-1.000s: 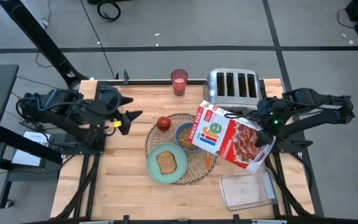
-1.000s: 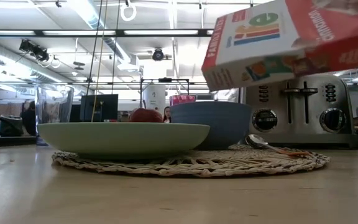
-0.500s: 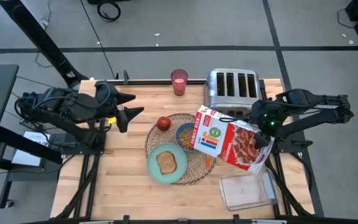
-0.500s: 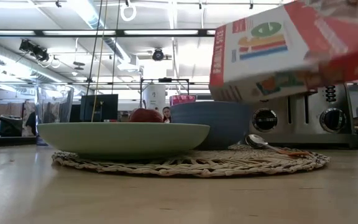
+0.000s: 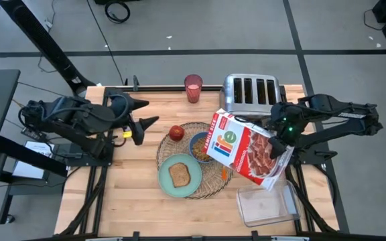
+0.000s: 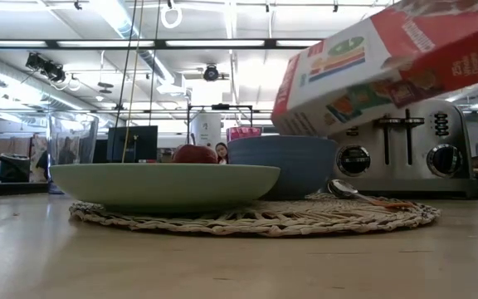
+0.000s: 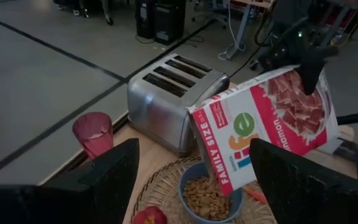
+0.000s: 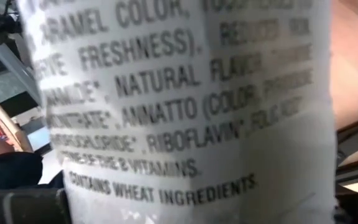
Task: Arrange a breakfast setting
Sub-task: Pour the cereal from the cereal box into the blue bowl
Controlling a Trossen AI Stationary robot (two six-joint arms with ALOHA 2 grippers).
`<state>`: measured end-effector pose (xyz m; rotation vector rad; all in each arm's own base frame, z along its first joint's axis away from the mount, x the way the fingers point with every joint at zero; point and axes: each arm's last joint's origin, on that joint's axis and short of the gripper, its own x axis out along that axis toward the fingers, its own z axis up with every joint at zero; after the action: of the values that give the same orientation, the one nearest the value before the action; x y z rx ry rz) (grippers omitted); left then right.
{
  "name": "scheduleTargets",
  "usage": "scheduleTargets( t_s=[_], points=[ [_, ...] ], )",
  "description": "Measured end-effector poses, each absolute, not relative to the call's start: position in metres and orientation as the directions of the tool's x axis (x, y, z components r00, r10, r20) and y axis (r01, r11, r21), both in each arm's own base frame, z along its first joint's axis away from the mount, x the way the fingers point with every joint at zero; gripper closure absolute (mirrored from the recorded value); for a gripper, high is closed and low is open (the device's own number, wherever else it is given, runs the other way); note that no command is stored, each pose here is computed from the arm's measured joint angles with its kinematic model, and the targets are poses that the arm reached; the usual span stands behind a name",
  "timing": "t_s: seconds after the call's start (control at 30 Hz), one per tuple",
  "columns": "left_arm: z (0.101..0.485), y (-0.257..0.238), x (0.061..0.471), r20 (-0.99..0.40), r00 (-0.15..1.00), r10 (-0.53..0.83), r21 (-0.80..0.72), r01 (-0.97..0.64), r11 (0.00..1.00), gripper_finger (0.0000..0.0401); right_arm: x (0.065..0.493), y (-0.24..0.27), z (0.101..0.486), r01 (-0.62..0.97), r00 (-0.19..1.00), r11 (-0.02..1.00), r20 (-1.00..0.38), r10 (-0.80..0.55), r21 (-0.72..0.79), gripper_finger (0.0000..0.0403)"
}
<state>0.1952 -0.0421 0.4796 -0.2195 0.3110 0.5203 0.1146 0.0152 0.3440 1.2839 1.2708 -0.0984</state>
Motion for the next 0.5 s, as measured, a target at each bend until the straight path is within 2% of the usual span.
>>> scheduleTargets(
  t_s=[0.5],
  points=[
    [0.481,-0.041,0.193,-0.339,0.822,0.458,-0.105,-0.517,0.849,0.0092,0.132,0.015,0.34,0.653,0.377,0.403,-0.737,0.561,0.641,0.0171]
  ],
)
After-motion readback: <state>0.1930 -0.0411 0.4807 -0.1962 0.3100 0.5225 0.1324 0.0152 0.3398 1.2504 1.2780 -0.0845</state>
